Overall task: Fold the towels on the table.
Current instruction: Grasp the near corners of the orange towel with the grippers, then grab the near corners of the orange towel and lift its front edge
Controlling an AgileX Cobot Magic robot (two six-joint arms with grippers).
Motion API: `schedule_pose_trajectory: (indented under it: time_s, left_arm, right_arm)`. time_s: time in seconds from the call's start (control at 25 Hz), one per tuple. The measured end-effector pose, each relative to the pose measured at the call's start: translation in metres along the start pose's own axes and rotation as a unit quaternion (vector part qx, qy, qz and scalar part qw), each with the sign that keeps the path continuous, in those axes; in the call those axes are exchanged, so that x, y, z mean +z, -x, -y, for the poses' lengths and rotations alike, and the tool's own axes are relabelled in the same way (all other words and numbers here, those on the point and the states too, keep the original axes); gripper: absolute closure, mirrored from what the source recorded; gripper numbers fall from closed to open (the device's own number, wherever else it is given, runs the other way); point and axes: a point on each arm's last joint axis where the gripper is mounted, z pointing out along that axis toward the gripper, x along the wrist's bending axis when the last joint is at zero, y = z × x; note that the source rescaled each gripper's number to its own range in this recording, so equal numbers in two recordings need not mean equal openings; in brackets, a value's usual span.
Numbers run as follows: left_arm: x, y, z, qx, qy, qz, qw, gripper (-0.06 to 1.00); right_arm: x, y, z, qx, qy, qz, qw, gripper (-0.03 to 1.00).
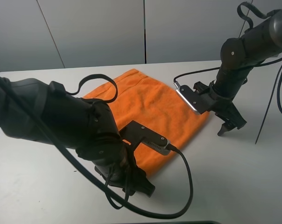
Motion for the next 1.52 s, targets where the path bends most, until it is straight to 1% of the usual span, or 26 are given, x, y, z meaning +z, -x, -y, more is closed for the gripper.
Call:
schedule_pose_trajectory:
  time_s: [0.28, 0.64, 0.68, 0.72, 0.76, 0.8, 0.84, 0.88, 0.92, 0.96, 1.0, 1.04, 1.36, 1.44, 1.52]
  left_arm:
    - [0.003, 0.0, 0.0006, 0.001, -0.003, -0.002, 1.0, 0.24]
    - [0.0035, -0.0001, 0.0009, 0.001, -0.005, -0.003, 1.0, 0.24]
    - [0.0035, -0.0001, 0.0009, 0.001, -0.005, -0.003, 1.0, 0.26]
    - [0.0035, -0.0002, 0.001, 0.001, -0.006, -0.003, 1.0, 0.3]
    - [0.0035, -0.0003, 0.0011, 0.001, -0.006, -0.004, 1.0, 0.36]
    - [0.0035, -0.0004, 0.0011, 0.002, -0.006, -0.004, 1.0, 0.43]
    - [0.0035, -0.0005, 0.001, 0.003, -0.006, -0.005, 1.0, 0.54]
    - [0.0035, -0.0006, 0.0009, 0.004, -0.005, -0.006, 1.0, 0.69]
    - [0.0035, -0.0007, 0.0009, 0.005, -0.005, -0.006, 1.0, 0.8]
    - [0.0035, -0.0008, 0.0006, 0.007, -0.004, -0.006, 1.0, 0.89]
    - [0.0035, -0.0007, 0.0006, 0.007, -0.004, -0.006, 1.0, 0.93]
    - [0.0035, -0.0007, 0.0005, 0.007, -0.003, -0.006, 1.0, 0.94]
    - [0.0033, -0.0014, -0.001, 0.021, 0.003, -0.011, 1.0, 0.94]
    - [0.0032, -0.0024, -0.0019, 0.034, 0.007, -0.016, 0.999, 0.94]
    - [0.003, -0.0048, -0.0035, 0.063, 0.014, -0.031, 0.997, 0.94]
  right_arm:
    - [0.0007, 0.0008, 0.0002, 0.0, 0.0, -0.002, 1.0, -0.03]
    - [0.0051, 0.0013, 0.0003, 0.0, 0.003, -0.015, 1.0, -0.02]
    - [0.0051, 0.0009, 0.0002, 0.0, 0.004, -0.017, 1.0, 0.03]
    - [0.0051, 0.0003, 0.0002, -0.001, 0.004, -0.02, 1.0, 0.1]
    - [0.0051, 0.0001, 0.0001, -0.001, 0.004, -0.021, 1.0, 0.22]
    - [0.0051, 0.0005, 0.0002, -0.001, 0.003, -0.019, 1.0, 0.37]
    - [0.0057, 0.001, 0.0003, -0.001, 0.003, -0.016, 1.0, 0.53]
    - [0.0058, 0.0023, 0.0004, 0.0, 0.002, -0.009, 1.0, 0.67]
    - [0.0065, 0.0036, 0.0006, 0.001, 0.001, -0.003, 1.0, 0.82]
    - [0.0071, 0.0046, 0.0006, 0.002, 0.001, 0.002, 1.0, 0.92]
    - [0.0068, 0.0055, 0.0008, 0.005, 0.0, 0.006, 1.0, 0.95]
    - [0.0068, 0.0057, 0.0009, 0.009, 0.0, 0.007, 1.0, 0.96]
    - [0.0068, 0.0058, 0.0009, 0.017, 0.0, 0.008, 1.0, 0.96]
    - [0.0068, 0.0058, 0.0009, 0.023, 0.0, 0.008, 1.0, 0.96]
    - [0.0068, 0.0058, 0.0009, 0.035, 0.0, 0.008, 0.999, 0.96]
